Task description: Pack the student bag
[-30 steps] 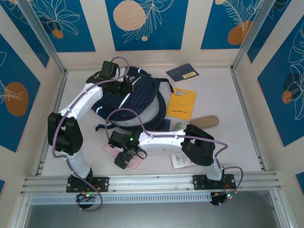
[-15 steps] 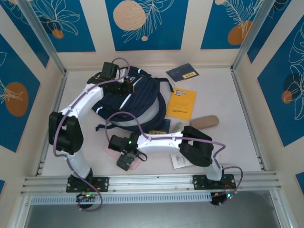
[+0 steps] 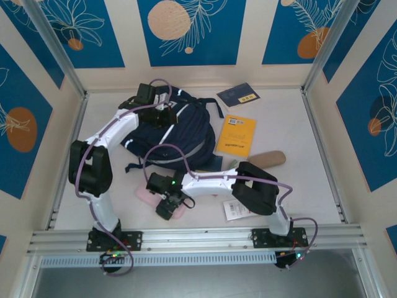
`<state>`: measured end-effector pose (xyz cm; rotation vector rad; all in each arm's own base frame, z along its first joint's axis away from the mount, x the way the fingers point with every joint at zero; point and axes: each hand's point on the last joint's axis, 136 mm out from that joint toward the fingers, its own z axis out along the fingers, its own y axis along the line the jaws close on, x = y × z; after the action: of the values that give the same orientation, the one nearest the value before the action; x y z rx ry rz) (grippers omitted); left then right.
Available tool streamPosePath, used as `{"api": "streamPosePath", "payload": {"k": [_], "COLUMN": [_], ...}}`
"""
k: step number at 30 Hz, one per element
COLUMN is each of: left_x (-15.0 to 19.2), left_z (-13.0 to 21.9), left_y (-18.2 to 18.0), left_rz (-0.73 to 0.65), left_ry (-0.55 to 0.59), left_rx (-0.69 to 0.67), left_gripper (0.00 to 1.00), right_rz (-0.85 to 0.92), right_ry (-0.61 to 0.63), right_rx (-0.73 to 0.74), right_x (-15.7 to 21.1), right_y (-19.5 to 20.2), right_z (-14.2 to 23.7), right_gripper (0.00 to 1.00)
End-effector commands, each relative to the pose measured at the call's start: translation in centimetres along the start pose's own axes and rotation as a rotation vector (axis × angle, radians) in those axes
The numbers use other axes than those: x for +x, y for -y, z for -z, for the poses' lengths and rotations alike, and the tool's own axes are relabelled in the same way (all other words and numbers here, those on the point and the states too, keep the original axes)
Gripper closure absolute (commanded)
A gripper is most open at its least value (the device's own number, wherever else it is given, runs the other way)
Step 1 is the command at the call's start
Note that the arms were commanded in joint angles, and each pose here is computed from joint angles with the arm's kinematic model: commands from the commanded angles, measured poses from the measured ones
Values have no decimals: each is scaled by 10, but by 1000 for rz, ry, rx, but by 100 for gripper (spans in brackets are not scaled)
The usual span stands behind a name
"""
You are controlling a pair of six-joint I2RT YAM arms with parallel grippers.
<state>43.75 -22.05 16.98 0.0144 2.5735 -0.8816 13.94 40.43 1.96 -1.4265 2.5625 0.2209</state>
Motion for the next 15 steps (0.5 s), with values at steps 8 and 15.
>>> {"api": "streamPosePath", "payload": {"k": [8, 15], "left_x": [-17, 12], "left_z": [50, 113], "left_y": [15, 30], "left_rz": [-24, -29], "left_ry": [108, 210], "left_rx": [-12, -1], "left_gripper": [33, 19], "right_rz": [-32, -137], "right_ry": [228, 338], "right_rx": [4, 89], "right_x": [9, 15], "right_y": [36, 87], "right_z": [81, 119], "right_gripper": [38, 38]}}
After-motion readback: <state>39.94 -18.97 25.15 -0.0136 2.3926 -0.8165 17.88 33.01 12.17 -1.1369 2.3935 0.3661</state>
